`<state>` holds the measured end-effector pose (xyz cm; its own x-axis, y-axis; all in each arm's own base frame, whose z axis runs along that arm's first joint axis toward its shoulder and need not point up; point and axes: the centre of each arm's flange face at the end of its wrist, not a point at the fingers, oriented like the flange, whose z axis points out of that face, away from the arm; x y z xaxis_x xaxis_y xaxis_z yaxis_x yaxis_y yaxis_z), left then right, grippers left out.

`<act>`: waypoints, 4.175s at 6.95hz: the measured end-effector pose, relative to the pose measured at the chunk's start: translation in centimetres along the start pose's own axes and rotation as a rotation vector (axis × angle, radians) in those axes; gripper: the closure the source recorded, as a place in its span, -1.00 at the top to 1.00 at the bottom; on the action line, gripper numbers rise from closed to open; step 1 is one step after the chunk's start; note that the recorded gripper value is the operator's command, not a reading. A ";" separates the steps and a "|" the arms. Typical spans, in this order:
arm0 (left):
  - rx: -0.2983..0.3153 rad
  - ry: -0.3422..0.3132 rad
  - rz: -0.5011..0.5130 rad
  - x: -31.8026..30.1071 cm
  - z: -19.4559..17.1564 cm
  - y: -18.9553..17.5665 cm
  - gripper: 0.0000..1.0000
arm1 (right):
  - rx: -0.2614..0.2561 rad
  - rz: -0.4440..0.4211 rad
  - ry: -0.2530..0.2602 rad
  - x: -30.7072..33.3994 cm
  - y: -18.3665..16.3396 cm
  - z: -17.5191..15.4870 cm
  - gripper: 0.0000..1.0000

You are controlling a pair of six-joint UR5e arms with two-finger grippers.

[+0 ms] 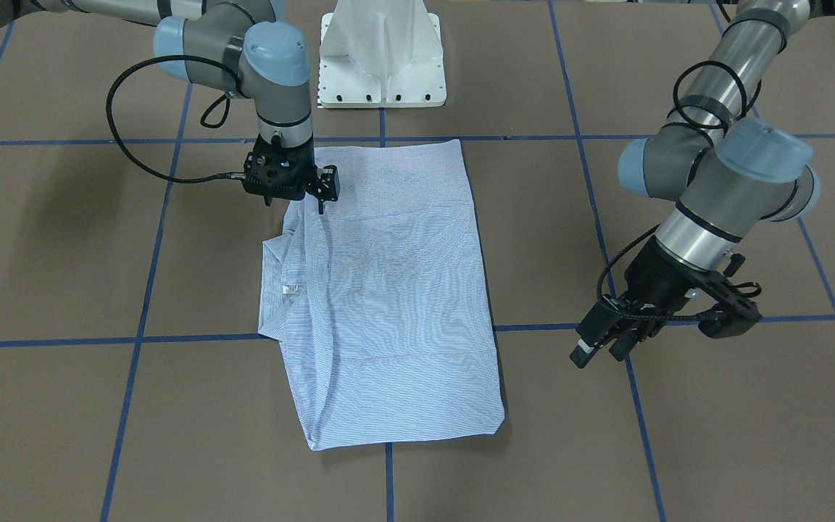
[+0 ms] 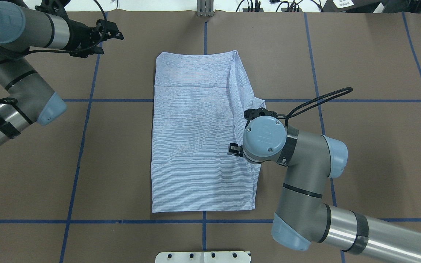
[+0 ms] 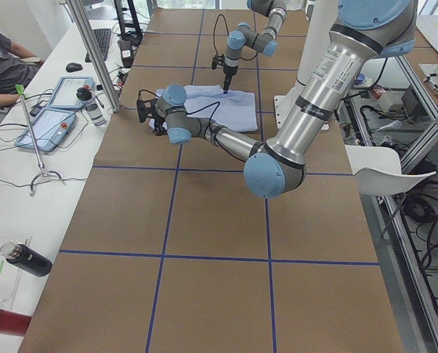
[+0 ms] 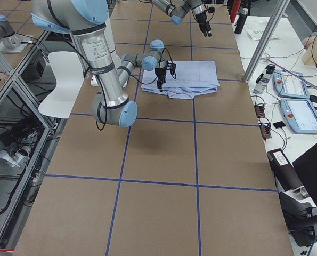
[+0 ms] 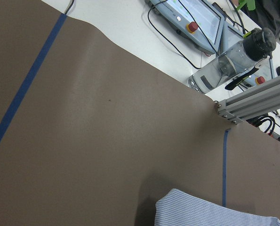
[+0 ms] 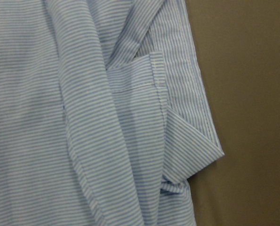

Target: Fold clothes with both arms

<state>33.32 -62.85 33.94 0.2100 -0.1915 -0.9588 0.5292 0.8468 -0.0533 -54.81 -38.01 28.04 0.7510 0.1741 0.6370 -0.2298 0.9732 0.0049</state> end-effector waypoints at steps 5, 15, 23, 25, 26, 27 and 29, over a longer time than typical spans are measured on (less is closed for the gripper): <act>0.000 0.014 0.006 0.4 -0.7 0.3 0.83 | -0.028 -0.064 0.042 4.2 -5.9 2.9 1.00; 0.002 0.020 0.007 0.7 -1.1 0.3 0.83 | -0.042 0.591 -0.187 2.3 2.0 -1.8 0.96; 0.006 0.023 0.003 0.2 -1.7 0.6 0.84 | -0.046 0.731 -0.188 3.1 13.2 0.1 0.87; 0.006 0.024 0.003 0.3 -1.7 0.6 0.84 | -0.052 0.729 -0.185 3.2 13.4 0.1 0.11; 0.005 0.024 0.003 0.3 -1.7 0.7 0.84 | -0.053 0.729 -0.185 3.2 13.5 0.1 -0.41; 0.005 0.024 0.003 0.3 -1.7 0.7 0.84 | -0.051 0.729 -0.183 3.2 13.5 0.1 -0.99; 0.005 0.025 0.003 0.4 -1.7 0.7 0.84 | -0.051 0.733 -0.178 3.3 13.6 0.2 -1.00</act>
<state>32.31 -61.49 33.08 0.1906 -0.1763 -0.9657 0.5328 0.8448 -0.0491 -55.55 -24.23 30.34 0.3047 0.7565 0.5786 -0.5997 0.6243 -0.5005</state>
